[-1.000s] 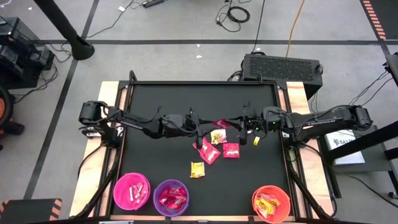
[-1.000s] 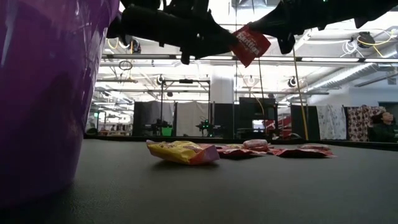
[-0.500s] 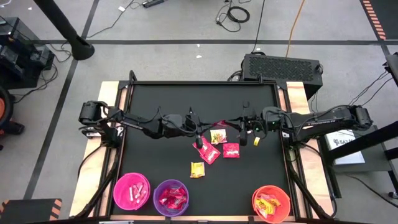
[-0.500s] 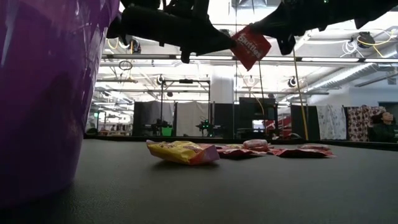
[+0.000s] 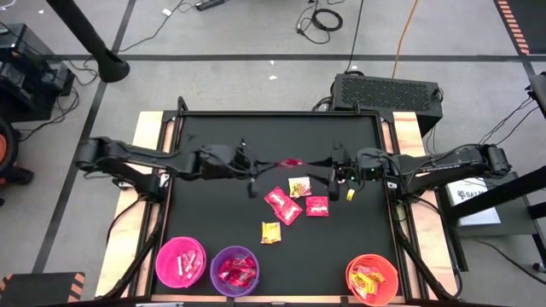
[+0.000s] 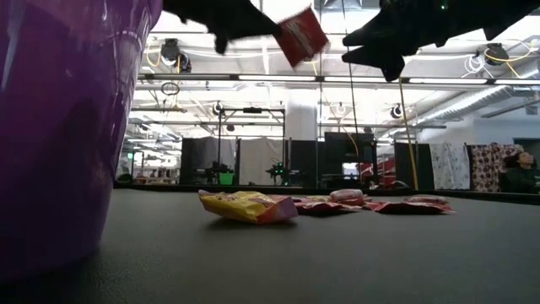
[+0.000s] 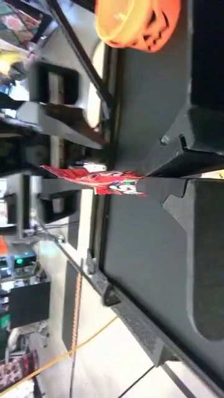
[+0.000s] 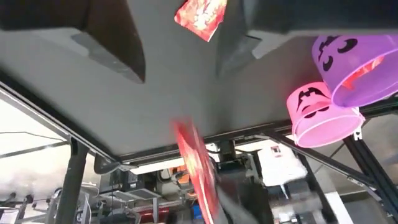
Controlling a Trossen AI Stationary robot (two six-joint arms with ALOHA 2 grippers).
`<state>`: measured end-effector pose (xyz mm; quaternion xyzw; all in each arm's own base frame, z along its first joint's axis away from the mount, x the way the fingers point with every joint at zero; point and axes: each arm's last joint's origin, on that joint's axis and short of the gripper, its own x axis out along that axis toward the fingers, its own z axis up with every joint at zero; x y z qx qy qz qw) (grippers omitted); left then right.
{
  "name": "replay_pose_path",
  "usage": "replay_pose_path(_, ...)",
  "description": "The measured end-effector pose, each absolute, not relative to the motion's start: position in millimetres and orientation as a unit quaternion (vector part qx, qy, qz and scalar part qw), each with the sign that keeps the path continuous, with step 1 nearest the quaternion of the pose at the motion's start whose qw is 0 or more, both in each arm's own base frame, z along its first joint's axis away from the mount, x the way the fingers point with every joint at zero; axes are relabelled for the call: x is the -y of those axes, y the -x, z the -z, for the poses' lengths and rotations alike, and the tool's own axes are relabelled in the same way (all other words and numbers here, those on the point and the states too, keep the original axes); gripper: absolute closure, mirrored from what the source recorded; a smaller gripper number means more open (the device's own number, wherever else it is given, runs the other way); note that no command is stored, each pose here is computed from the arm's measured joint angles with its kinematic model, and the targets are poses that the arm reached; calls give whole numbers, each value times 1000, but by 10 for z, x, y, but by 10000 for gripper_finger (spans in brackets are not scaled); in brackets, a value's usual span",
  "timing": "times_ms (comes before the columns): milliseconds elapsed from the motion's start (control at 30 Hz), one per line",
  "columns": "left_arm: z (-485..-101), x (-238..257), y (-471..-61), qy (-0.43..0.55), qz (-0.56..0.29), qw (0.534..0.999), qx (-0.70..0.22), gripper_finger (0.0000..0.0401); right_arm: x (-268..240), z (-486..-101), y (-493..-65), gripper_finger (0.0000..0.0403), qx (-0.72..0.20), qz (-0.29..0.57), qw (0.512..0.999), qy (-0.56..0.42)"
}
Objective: Sort candy by brand, put in halloween buckets
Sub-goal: Put the red candy into the violet bucket
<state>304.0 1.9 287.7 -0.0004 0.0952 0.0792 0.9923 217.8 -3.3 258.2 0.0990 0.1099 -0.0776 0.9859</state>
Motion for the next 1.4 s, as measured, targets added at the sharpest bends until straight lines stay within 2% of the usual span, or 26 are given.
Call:
replay_pose_path(133,-3089,16,-2771,0,-83,992,-95,400,35,-2559,-2170,180,-121,82,982,-115)
replay_pose_path(233,-3178,63,-2531,0,-91,994,-67,400,35,-2520,-2158,171,-140,87,978,-128)
replay_pose_path(400,-3180,61,-2121,2,-167,985,30,401,35,-2436,-2127,176,-185,95,969,-135)
replay_pose_path(633,-3051,27,-1705,34,-166,969,178,401,36,-2397,-2110,194,-206,98,964,-134)
replay_pose_path(1000,-3031,40,-1593,25,-125,971,204,401,36,-2397,-2110,205,-206,99,964,-134)
replay_pose_path(1167,-3037,70,-1597,-56,-88,974,202,401,49,-2398,-2108,204,-202,121,964,-126)
replay_pose_path(1400,-2980,149,-1623,-312,-4,932,187,401,50,-2399,-2108,204,-201,121,964,-126)
